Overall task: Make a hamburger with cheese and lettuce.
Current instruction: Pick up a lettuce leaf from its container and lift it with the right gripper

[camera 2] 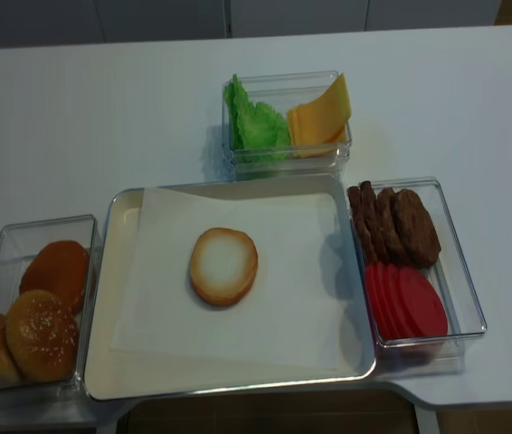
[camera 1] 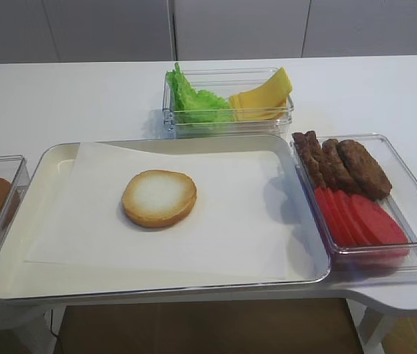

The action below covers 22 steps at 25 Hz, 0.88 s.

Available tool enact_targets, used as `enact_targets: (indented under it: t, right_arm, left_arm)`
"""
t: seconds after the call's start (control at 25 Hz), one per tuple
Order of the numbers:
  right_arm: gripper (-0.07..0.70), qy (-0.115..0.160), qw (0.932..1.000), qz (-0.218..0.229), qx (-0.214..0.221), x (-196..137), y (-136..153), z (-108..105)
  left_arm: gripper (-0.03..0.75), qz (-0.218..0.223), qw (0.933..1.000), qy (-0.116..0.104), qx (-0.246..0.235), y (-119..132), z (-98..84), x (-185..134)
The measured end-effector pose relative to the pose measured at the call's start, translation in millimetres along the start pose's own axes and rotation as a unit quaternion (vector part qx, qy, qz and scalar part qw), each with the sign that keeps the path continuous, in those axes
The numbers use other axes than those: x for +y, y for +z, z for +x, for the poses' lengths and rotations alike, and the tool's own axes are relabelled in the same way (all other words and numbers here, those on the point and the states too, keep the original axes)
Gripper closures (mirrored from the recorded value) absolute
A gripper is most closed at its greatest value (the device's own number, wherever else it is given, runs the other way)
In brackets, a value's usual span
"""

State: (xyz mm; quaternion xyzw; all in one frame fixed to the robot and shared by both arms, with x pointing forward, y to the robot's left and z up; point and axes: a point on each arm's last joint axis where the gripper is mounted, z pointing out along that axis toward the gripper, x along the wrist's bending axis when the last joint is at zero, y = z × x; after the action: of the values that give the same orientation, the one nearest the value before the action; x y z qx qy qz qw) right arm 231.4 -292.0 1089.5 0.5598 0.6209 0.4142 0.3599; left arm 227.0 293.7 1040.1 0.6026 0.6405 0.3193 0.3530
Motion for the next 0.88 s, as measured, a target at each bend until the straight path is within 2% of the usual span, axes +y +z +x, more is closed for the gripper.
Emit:
enact_targets:
  t: [0.24, 0.52, 0.88]
  right_arm:
    - [0.363, 0.03, 0.9976, 0.05, 0.038, 37.6, 20.2, 4.9]
    - [0.363, 0.045, 0.9927, 0.102, 0.047, 86.3, 54.4, 3.6]
    - [0.363, 0.077, 0.9845, 0.144, 0.064, 138.0, 124.3, 1.4]
  left_arm:
    - [0.312, 0.0, 1.0, 0.0, 0.0, 0.0, 0.0, 0.0]
    - [0.312, 0.0, 1.0, 0.0, 0.0, 0.0, 0.0, 0.0]
    - [0.312, 0.0, 1.0, 0.0, 0.0, 0.0, 0.0, 0.0]
